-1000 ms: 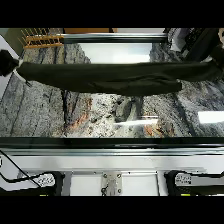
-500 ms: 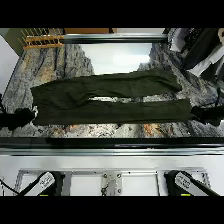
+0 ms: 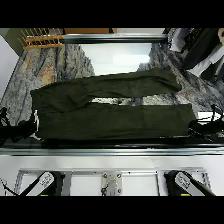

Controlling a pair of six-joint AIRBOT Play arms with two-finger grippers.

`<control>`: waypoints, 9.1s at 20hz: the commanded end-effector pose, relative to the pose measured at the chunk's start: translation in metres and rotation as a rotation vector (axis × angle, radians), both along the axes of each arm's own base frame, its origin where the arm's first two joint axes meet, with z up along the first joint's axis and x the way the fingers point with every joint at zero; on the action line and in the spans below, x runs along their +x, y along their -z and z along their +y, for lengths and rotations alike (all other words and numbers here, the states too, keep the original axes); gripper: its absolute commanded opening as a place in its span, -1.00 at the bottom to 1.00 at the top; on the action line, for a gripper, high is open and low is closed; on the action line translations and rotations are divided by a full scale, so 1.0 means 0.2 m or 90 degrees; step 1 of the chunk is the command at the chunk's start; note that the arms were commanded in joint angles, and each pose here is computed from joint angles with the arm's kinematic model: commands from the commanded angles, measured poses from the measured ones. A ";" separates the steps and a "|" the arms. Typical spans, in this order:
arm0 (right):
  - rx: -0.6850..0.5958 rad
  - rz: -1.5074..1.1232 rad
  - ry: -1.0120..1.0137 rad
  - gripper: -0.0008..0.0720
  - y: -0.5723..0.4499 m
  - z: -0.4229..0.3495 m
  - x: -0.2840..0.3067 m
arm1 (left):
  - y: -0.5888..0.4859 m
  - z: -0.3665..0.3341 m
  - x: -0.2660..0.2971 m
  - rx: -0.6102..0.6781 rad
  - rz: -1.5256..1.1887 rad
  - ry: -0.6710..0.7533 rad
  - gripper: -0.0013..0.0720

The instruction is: Fold the clothes and pants, and hang the long-sleeved shirts on hangers.

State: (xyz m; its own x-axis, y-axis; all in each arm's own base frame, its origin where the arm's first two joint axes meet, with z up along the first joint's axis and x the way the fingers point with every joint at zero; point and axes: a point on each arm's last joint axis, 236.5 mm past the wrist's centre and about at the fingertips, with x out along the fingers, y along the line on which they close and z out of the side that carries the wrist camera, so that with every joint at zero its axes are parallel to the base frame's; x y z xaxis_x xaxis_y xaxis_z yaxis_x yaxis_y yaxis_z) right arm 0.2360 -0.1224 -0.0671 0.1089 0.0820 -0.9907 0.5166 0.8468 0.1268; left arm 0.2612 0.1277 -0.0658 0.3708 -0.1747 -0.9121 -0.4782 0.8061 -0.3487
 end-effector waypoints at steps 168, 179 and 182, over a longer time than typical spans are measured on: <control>0.184 -0.243 0.192 1.00 0.21 0.41 1.17 | 0.15 -0.08 1.09 -0.092 -0.038 -0.131 0.95; 0.134 -0.302 0.139 -0.92 0.07 0.41 1.24 | -0.01 0.01 1.06 -0.073 -0.069 -0.124 -0.91; 0.083 -0.269 0.040 -0.92 -0.03 0.43 1.09 | -0.11 0.12 0.90 -0.019 -0.055 -0.094 -0.91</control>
